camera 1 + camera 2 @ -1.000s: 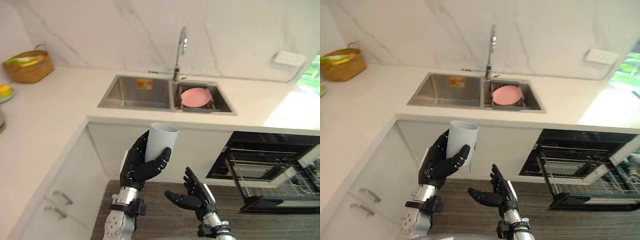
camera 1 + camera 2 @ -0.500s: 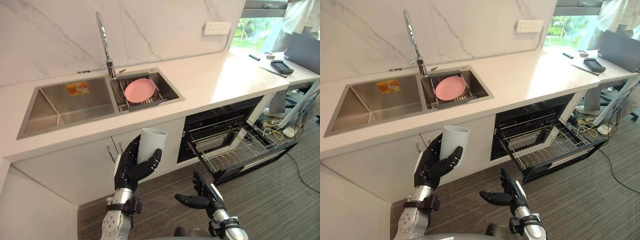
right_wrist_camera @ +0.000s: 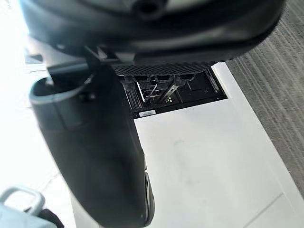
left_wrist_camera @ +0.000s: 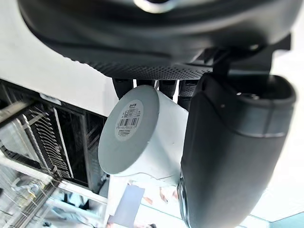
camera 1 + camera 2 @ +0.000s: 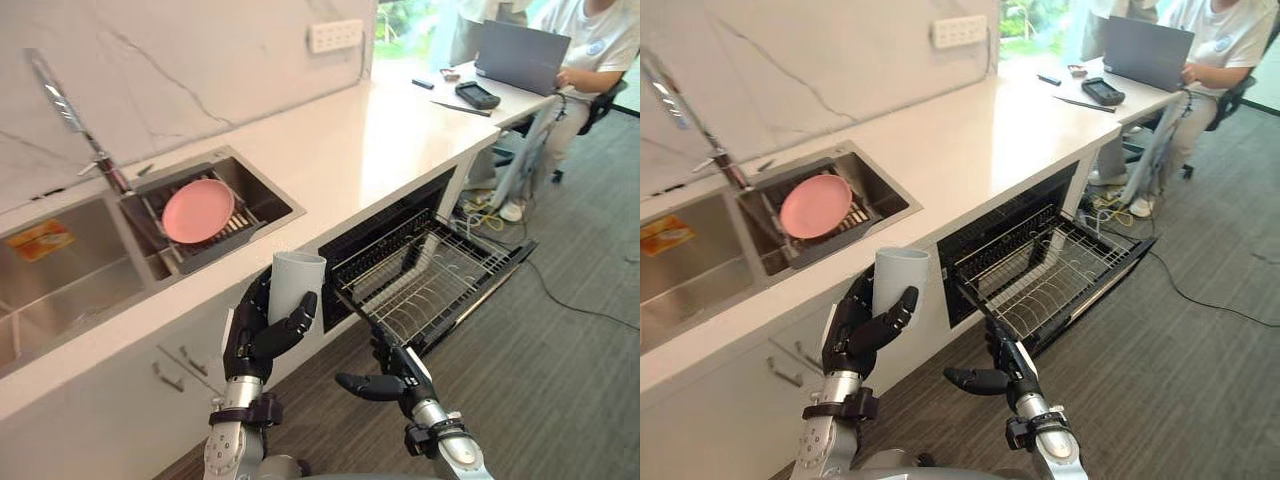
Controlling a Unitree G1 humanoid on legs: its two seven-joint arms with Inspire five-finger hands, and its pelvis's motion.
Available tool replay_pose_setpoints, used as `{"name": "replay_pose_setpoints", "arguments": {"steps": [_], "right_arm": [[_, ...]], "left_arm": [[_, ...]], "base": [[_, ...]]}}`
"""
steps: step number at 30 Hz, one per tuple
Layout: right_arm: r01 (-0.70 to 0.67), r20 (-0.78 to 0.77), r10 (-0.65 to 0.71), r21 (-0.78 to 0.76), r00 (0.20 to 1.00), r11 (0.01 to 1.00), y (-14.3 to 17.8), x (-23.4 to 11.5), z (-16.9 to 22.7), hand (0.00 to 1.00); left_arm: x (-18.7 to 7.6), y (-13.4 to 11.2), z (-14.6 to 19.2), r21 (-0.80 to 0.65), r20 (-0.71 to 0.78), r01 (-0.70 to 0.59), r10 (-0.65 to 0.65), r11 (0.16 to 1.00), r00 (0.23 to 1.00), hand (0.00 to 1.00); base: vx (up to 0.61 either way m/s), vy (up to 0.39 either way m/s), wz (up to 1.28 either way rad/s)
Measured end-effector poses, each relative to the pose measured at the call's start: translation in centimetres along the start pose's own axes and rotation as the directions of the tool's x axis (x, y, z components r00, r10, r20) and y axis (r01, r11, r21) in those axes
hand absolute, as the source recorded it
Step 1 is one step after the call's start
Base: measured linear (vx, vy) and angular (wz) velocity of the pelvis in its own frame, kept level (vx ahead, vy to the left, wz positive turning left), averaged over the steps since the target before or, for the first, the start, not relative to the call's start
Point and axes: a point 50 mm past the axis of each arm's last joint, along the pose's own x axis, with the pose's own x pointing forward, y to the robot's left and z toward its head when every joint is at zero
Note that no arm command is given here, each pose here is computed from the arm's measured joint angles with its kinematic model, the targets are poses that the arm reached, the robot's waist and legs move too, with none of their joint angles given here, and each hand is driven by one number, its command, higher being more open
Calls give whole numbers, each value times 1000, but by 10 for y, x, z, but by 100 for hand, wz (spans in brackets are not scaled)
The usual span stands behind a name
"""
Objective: Walk over to the sink, pick up the cup, carry it to the dishwasher, place the cup inside the dishwasher, then close the dishwasher door
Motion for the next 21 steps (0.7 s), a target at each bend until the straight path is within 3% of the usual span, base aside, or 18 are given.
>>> {"name": "replay_pose_setpoints", "arguments": {"steps": [6, 12, 21], "right_arm": [[-31, -18, 32, 41, 999, 999, 13, 2, -7, 100], [-64, -50, 67, 61, 996, 996, 22, -5, -18, 100], [-11, 5, 11, 5, 1000, 1000, 0, -9, -2, 100]], "left_arm": [[3, -1, 7, 6, 29, -11, 11, 1000, 1000, 0], [8, 6, 5, 49, 5, -13, 13, 999, 1000, 0], [7, 0, -1, -9, -1, -31, 31, 999, 1000, 0]], "base": [[136, 31, -2], [171, -212, 48], [127, -132, 28]]}}
